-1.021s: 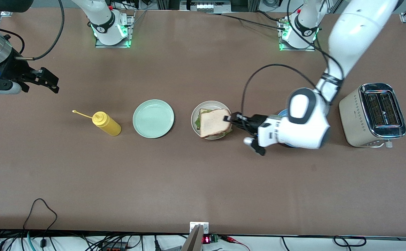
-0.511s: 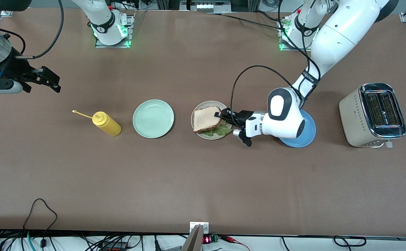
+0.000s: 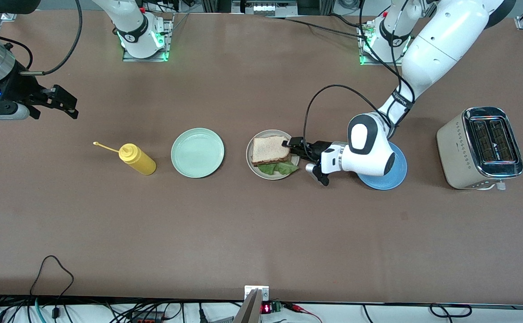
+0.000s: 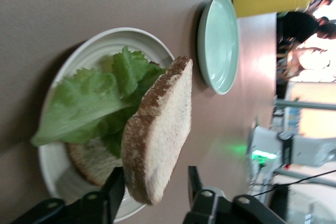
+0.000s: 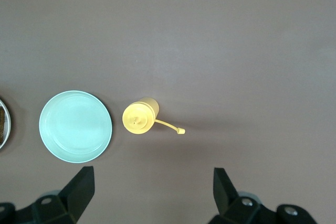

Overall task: Make sandwich in beige plate with both arms
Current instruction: 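Open the left gripper and draw it back from the sandwich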

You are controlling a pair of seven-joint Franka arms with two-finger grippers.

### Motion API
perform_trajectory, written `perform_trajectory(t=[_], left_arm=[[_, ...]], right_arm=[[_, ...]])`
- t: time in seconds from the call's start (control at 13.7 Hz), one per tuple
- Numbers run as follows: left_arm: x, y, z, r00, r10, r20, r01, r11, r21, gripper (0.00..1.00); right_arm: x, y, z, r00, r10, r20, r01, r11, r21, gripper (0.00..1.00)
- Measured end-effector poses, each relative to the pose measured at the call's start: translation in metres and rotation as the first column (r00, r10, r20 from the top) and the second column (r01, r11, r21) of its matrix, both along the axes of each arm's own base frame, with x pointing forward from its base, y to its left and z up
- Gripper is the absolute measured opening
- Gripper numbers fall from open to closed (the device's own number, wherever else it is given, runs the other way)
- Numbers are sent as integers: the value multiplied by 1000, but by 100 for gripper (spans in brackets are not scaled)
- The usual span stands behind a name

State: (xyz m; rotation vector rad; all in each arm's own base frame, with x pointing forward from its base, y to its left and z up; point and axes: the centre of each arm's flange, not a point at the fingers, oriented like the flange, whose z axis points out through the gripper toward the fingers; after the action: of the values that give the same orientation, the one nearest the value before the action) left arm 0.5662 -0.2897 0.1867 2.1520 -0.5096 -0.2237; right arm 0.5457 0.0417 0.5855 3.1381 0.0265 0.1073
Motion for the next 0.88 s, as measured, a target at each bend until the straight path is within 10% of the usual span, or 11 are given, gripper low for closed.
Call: perform_trajectory(t=[0.29,0.88], left_arm=[[18,21,69,977,-139,160,105,974,201,100],[56,121,243,928,-354,121,184,714,676,100]], right_arm=[[-1,2,2,1000,4,4,-4,1000,0,100],[-1,3,3,1000,5,6,-5,1000,1,100]])
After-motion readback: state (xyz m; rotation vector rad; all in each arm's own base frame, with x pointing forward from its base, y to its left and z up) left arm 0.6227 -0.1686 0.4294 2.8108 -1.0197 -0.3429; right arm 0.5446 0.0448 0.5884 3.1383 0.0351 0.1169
